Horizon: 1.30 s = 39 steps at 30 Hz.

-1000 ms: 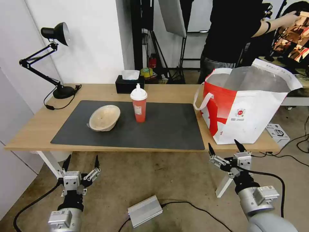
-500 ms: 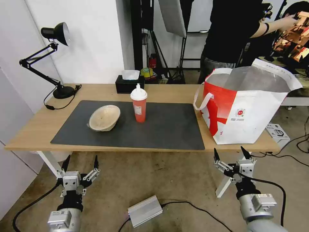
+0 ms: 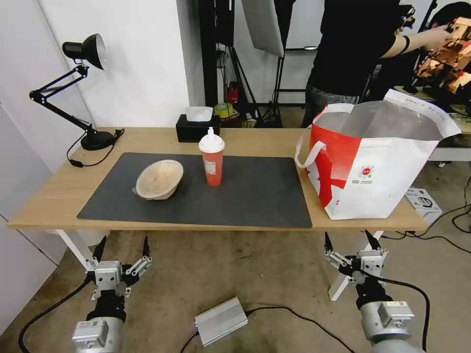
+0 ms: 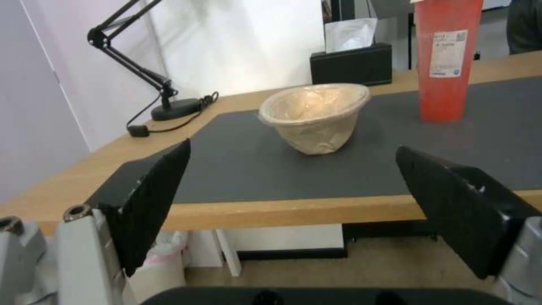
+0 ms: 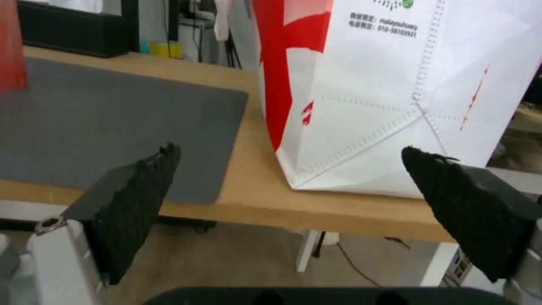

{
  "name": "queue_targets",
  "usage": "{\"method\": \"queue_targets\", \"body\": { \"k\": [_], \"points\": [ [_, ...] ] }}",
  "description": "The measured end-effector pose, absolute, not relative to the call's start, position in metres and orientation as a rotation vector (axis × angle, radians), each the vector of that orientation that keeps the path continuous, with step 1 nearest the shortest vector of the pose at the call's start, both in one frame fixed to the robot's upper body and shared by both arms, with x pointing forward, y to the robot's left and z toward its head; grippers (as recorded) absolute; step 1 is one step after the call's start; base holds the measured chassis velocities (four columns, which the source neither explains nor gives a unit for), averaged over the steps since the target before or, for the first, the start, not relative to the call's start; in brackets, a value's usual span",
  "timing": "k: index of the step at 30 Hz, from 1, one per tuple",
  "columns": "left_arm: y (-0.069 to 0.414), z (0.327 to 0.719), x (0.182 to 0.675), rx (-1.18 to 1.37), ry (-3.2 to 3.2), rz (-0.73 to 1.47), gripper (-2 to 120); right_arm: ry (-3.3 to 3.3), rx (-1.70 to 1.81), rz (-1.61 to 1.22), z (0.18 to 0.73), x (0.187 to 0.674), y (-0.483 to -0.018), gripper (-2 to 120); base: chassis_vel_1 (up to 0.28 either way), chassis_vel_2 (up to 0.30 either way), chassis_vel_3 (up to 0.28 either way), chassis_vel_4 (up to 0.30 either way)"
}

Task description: Pick up the trash from the table and place it into the takeout bag.

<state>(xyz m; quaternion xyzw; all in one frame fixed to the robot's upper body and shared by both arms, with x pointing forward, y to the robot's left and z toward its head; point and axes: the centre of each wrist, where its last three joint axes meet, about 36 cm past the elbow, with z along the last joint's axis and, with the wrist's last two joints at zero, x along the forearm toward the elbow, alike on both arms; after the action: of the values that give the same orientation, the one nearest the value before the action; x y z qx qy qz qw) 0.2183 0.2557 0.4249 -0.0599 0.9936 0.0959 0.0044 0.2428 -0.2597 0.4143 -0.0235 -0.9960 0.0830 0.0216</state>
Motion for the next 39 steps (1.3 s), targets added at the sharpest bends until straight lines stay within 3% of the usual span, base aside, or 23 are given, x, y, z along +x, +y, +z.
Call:
{"method": "queue_targets", "body": {
  "k": [23,39],
  "points": [
    [0.256,0.425,0.218,-0.191,3.115,0.301,98,-3.102,-0.061,0.199,0.416,0.244,-0.254,100,0.000,0.000,0.000,0.000],
    [0.254,0.428,0.218,-0.183,3.109,0.301,98,-3.167,0.388,-0.037,0.466,0.282,-0.240,100,0.000,0.000,0.000,0.000]
  ]
}}
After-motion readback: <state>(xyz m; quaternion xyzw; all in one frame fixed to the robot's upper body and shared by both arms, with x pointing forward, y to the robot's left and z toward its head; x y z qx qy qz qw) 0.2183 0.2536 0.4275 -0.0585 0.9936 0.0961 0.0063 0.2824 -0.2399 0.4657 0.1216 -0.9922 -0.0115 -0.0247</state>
